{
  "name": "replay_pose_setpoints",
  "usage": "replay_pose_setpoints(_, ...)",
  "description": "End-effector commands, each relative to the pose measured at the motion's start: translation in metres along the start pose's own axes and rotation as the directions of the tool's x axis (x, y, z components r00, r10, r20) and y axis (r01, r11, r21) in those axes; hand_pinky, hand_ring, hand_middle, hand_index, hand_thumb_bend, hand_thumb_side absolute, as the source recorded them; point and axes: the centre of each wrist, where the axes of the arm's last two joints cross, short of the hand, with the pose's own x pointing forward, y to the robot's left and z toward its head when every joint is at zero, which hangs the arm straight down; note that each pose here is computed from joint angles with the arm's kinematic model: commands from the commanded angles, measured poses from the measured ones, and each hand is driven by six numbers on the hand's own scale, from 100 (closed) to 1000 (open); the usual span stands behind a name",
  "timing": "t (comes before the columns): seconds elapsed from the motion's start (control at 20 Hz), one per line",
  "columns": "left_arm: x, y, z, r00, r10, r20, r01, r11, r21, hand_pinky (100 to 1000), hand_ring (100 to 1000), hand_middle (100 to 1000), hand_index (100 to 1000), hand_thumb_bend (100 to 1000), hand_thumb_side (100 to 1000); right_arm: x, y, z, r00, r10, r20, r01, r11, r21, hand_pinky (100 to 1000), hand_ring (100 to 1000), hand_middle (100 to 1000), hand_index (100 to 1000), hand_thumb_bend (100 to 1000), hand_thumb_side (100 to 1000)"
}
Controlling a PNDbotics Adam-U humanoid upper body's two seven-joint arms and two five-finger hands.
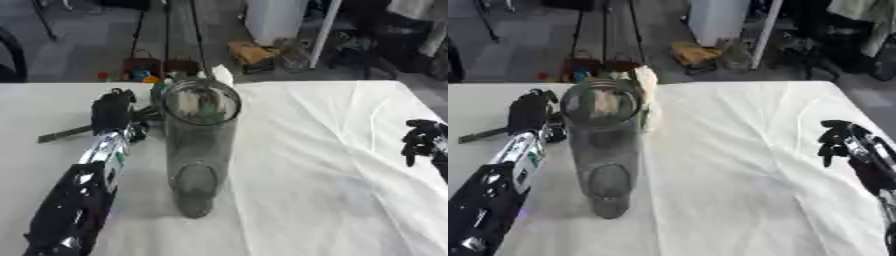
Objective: Arrange flowers into the vase.
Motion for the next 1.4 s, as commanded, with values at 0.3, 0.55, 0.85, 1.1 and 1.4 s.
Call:
replay_pose_setpoints(0.3,-0.006,0.025,-0.014,1.0,0.005,-0.014,-0.003,0.996,0.094,516,578,473,673,563,100,0.012,-0.017,-0.005,0.989,0.1,0.106,-0.109,0.99,0.088,304,471,533,793,100,680)
replay_pose_setpoints(0.55,-0.008,0.024,-0.015,1.0,0.01,-0.017,-0.008,0.995,0.103,509,576,470,673,535,120,0.011,-0.017,-0.005,0.989,0.101,0.112,-0.11,0.99,0.086,304,471,533,793,100,680)
replay_pose_setpoints(0.85,-0.012,0.02,-0.013,0.999,0.005,-0.032,-0.002,0.996,0.093,470,560,461,671,491,173,0.01,-0.016,-0.004,0.988,0.101,0.113,-0.111,0.99,0.084,303,471,533,793,100,681)
replay_pose_setpoints(1.1,-0.014,0.015,-0.011,0.999,0.004,-0.038,-0.001,0.997,0.078,301,446,417,642,493,273,0.009,-0.016,-0.003,0.989,0.099,0.112,-0.108,0.991,0.081,303,471,533,793,100,683)
replay_pose_setpoints(1.4,-0.013,0.024,-0.013,1.0,0.002,-0.01,-0.001,0.991,0.133,100,187,259,502,575,334,0.008,-0.016,-0.001,0.99,0.097,0.104,-0.105,0.991,0.079,303,471,532,793,100,685)
